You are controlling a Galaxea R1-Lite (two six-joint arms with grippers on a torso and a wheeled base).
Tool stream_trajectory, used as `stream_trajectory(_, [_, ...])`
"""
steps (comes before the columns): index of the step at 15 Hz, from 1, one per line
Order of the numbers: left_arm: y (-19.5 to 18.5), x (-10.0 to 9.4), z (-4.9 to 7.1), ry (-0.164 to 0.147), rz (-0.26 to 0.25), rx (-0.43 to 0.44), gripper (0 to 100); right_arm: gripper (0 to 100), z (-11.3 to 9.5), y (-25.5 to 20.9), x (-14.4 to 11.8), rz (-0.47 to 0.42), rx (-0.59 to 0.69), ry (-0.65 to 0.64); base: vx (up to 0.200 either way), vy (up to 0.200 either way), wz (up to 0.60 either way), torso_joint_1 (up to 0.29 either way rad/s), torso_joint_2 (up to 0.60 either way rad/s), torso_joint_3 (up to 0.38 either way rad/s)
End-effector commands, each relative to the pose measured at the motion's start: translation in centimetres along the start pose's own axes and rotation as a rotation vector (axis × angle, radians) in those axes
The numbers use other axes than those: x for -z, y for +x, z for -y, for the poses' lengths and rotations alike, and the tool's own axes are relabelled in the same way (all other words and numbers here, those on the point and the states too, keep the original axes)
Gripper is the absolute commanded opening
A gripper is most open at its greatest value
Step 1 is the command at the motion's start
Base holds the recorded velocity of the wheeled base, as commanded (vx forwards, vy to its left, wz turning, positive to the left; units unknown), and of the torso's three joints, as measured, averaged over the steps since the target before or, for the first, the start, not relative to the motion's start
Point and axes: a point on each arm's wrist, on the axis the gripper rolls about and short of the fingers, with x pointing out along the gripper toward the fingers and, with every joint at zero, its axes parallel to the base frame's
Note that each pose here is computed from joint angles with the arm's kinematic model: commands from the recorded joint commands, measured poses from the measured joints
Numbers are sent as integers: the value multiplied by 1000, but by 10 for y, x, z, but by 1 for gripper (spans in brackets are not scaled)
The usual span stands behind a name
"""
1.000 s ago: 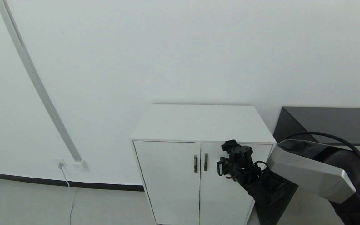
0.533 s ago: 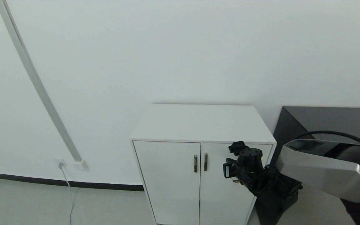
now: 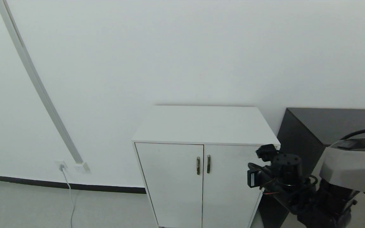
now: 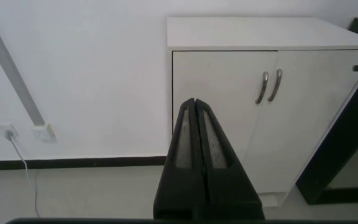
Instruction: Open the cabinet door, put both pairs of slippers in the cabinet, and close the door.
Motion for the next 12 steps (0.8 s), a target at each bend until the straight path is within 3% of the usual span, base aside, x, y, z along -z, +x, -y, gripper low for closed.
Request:
stream_trajectory(1, [0,0,0,0,-1,-1,0,0,28,-36,-14,29,64,25,0,0,0,0,0,0])
stream_trajectory(6, [0,0,0,0,-1,0,0,0,79,-90,-17,21,225,71,0,0,0,0,0,0])
stream_trajectory(12, [0,0,0,0,-1,-1,0,0,113,-141,-12,20,385,116,0,0,0,0,0,0])
